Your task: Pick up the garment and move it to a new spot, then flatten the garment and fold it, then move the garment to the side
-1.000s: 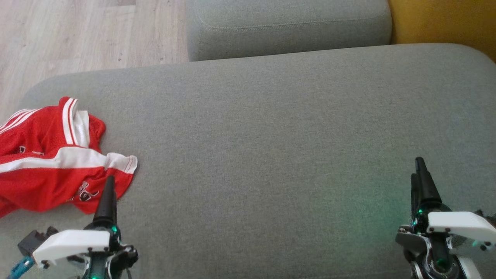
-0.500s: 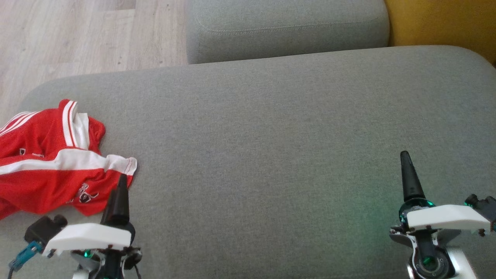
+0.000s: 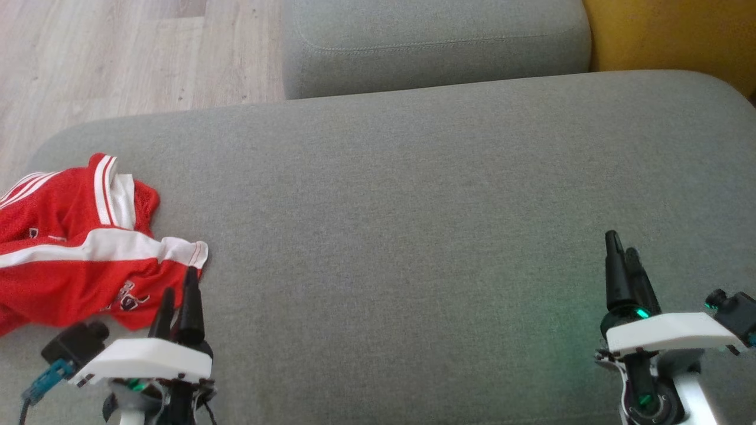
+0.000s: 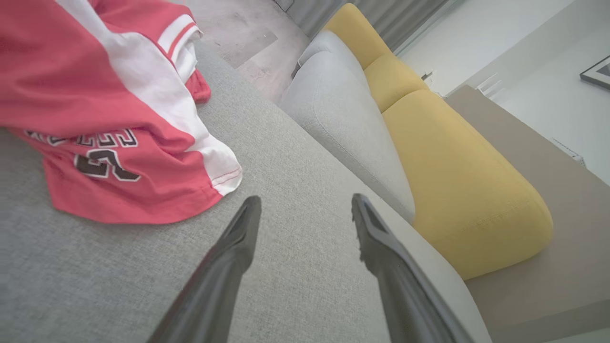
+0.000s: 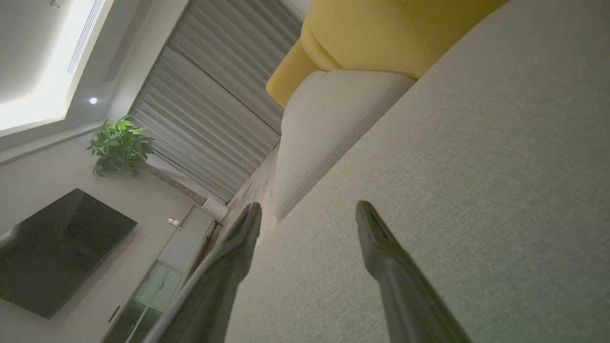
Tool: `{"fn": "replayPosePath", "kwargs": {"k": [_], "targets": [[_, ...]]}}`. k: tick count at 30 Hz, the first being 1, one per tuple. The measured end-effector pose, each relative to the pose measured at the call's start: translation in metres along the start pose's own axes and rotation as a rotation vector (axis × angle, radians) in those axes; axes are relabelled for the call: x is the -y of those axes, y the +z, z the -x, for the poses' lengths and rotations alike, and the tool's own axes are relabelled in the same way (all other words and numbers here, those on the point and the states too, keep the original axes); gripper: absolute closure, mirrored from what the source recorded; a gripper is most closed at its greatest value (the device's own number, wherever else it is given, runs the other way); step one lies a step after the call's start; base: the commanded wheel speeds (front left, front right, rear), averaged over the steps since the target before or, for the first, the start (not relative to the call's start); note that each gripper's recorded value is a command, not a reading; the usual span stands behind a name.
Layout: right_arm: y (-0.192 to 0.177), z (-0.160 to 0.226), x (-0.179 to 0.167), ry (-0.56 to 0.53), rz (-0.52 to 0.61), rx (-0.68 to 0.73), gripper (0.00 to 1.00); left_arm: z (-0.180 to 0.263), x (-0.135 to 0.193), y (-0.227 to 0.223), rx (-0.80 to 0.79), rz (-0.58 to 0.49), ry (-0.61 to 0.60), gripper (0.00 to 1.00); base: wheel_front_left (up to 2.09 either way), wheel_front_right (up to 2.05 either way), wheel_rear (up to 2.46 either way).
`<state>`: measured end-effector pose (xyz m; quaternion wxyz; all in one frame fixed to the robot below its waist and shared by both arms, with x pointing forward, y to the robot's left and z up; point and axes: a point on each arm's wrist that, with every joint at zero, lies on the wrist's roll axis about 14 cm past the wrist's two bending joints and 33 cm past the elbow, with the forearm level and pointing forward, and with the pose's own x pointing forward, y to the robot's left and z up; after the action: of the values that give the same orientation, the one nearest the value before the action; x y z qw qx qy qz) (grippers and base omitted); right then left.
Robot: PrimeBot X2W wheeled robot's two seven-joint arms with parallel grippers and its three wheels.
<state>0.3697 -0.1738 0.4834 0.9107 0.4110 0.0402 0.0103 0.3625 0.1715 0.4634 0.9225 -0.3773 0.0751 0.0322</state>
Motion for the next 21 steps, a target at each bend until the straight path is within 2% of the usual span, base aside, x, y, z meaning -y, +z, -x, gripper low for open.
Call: {"fn": "replayPosePath", "kwargs": {"k": [21], "targets": [[0.001, -0.003, -0.017, 0.062, 0.234, 0.025, 0.00, -0.001, 0.015, 0.006, 0.054, -0.238, -0.046, 0.00, 0.00, 0.00, 0.00]]}}
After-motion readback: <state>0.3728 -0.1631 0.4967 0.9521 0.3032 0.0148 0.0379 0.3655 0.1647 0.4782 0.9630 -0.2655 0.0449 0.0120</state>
